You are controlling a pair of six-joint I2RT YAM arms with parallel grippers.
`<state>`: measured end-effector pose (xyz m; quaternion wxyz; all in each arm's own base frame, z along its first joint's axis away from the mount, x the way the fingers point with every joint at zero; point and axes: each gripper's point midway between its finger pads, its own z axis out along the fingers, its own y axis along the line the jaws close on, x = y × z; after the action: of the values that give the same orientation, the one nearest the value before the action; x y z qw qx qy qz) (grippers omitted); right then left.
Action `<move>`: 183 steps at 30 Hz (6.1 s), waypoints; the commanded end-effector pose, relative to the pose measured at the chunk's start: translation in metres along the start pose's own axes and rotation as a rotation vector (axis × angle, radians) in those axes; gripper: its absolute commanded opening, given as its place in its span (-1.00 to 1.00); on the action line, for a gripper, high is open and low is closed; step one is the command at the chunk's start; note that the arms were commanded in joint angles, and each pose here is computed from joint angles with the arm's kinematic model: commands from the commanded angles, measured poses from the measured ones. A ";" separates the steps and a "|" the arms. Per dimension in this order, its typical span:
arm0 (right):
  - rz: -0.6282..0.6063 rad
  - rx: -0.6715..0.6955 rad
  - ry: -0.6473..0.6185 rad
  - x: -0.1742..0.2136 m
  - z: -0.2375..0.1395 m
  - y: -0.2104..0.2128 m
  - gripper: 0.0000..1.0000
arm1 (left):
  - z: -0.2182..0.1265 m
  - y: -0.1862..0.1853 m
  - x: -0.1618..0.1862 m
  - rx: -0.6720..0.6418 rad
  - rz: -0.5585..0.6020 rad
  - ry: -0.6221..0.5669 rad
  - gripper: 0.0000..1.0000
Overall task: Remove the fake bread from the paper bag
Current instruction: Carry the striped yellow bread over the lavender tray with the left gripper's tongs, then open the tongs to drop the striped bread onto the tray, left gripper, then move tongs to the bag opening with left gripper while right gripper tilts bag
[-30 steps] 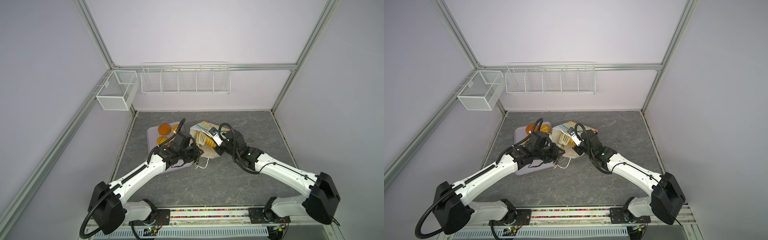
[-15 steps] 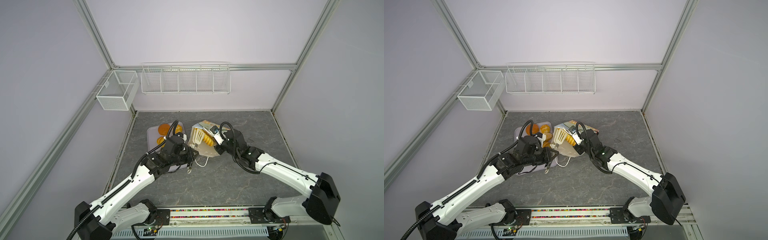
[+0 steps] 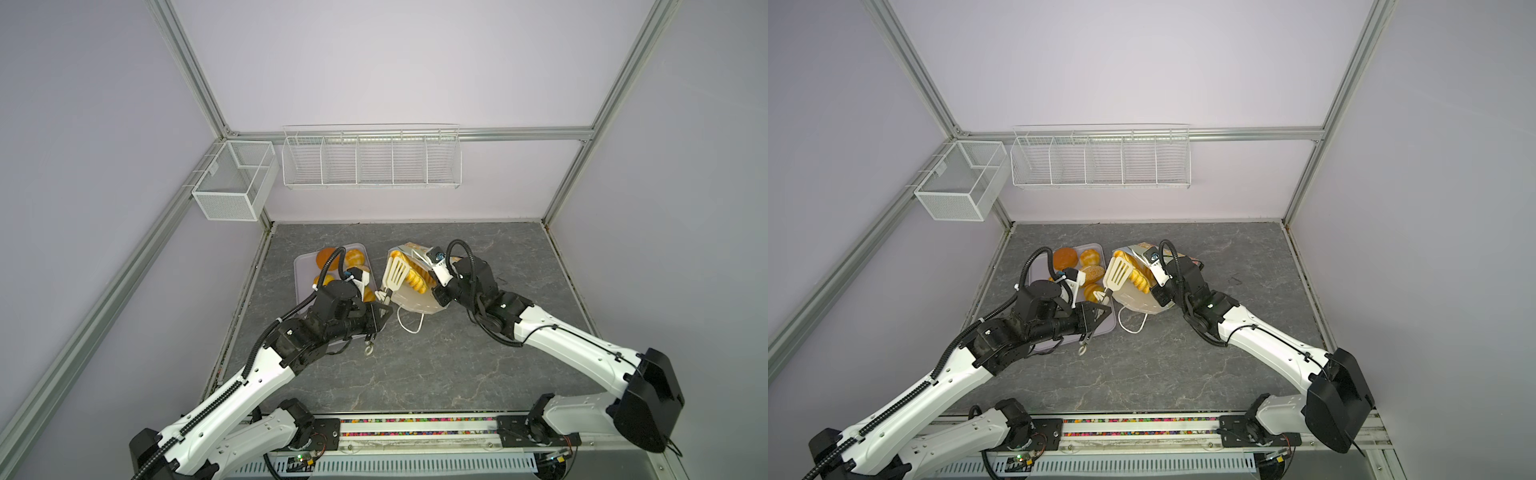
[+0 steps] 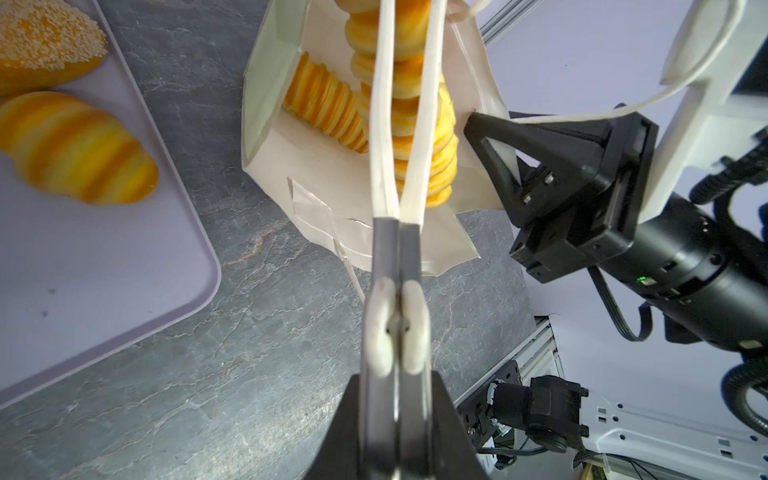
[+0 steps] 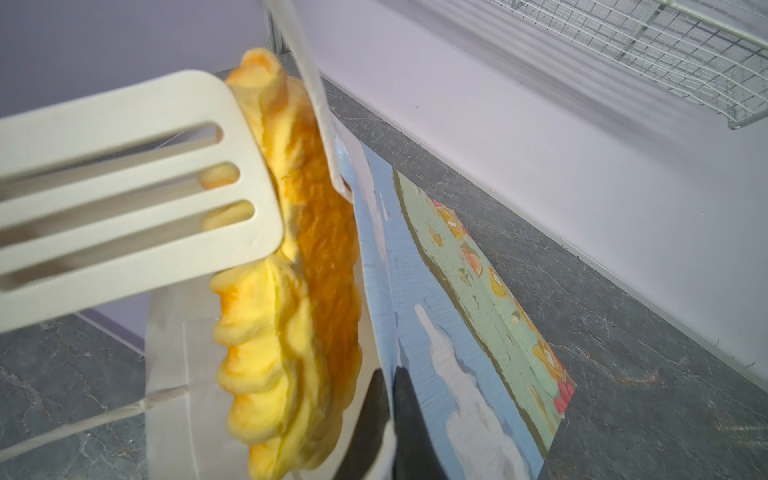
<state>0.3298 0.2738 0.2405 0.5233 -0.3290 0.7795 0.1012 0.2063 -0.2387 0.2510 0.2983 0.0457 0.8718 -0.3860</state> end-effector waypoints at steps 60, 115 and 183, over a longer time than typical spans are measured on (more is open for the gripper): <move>0.065 0.251 -0.094 -0.043 -0.064 -0.091 -0.87 | -0.093 0.217 -0.024 -1.002 -0.257 0.464 -1.00; 0.020 0.336 -0.005 -0.042 -0.054 -0.117 -0.87 | -0.074 0.163 -0.080 -0.770 -0.193 0.362 -0.52; 0.022 0.040 0.012 0.017 -0.018 -0.011 -0.87 | 0.046 -0.012 0.000 -0.236 -0.043 0.371 -0.82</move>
<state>0.3213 0.2402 0.2395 0.5227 -0.3147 0.7894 0.0671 0.2233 -0.2850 0.2039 0.1063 0.0782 0.9575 -0.2565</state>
